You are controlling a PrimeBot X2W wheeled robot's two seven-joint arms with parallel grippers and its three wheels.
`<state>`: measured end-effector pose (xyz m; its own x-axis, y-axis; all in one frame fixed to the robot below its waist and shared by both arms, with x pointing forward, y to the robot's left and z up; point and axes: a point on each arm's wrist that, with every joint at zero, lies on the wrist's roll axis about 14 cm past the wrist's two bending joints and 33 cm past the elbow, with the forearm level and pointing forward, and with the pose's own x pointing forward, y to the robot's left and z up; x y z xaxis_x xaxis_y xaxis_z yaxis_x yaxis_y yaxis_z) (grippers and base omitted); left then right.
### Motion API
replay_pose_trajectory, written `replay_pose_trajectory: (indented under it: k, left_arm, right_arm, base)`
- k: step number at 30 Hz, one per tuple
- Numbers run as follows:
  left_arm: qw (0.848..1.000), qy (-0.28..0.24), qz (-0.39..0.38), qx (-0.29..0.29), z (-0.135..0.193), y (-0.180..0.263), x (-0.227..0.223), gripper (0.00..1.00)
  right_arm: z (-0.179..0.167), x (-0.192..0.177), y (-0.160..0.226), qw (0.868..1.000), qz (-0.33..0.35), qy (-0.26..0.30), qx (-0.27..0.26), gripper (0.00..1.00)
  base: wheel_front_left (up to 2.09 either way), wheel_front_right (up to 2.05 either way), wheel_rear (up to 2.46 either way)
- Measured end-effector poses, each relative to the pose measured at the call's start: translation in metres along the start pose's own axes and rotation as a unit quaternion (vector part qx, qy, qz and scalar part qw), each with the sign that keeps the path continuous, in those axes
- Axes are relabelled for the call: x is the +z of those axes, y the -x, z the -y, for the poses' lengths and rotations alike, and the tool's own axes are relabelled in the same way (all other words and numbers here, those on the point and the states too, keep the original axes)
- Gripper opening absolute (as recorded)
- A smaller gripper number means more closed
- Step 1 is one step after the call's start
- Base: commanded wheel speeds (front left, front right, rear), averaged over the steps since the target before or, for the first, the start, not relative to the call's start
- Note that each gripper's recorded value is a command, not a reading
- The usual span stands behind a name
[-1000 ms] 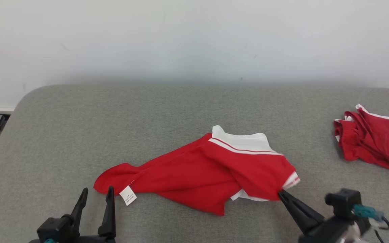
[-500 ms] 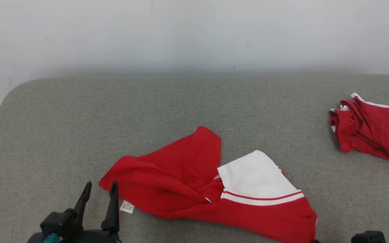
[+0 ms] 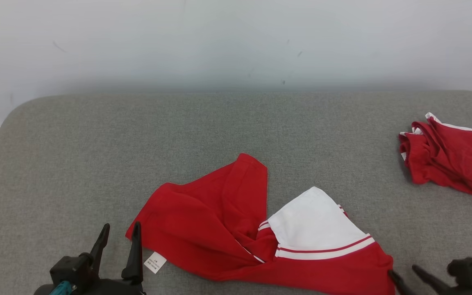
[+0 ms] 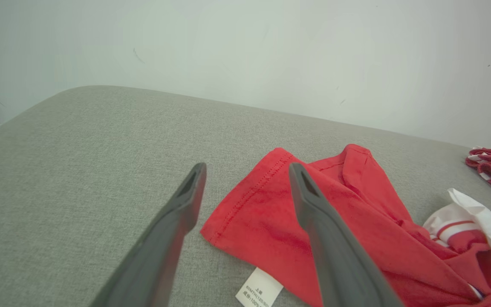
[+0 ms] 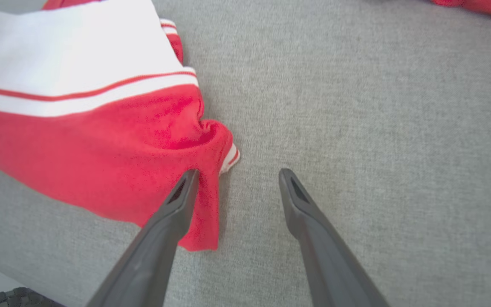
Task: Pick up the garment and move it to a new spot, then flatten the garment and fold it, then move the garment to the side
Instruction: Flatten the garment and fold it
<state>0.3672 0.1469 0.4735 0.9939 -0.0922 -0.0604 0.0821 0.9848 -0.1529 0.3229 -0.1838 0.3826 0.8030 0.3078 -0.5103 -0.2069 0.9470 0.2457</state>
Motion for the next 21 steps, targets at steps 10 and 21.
replay_pose_trajectory:
  k: [10,21]
  left_arm:
    - [0.998,0.011,-0.053,-0.011,-0.001,0.002,-0.023,1.00]
    - [0.991,-0.006,-0.125,-0.043,-0.009,-0.030,-0.039,1.00]
  right_arm:
    - [-0.003,0.102,0.011,0.987,0.158,-0.015,0.007,1.00]
    - [-0.066,0.143,-0.044,0.987,0.144,0.050,0.057,1.00]
  base:
    - [0.00,0.00,0.00]
    - [0.00,0.00,0.00]
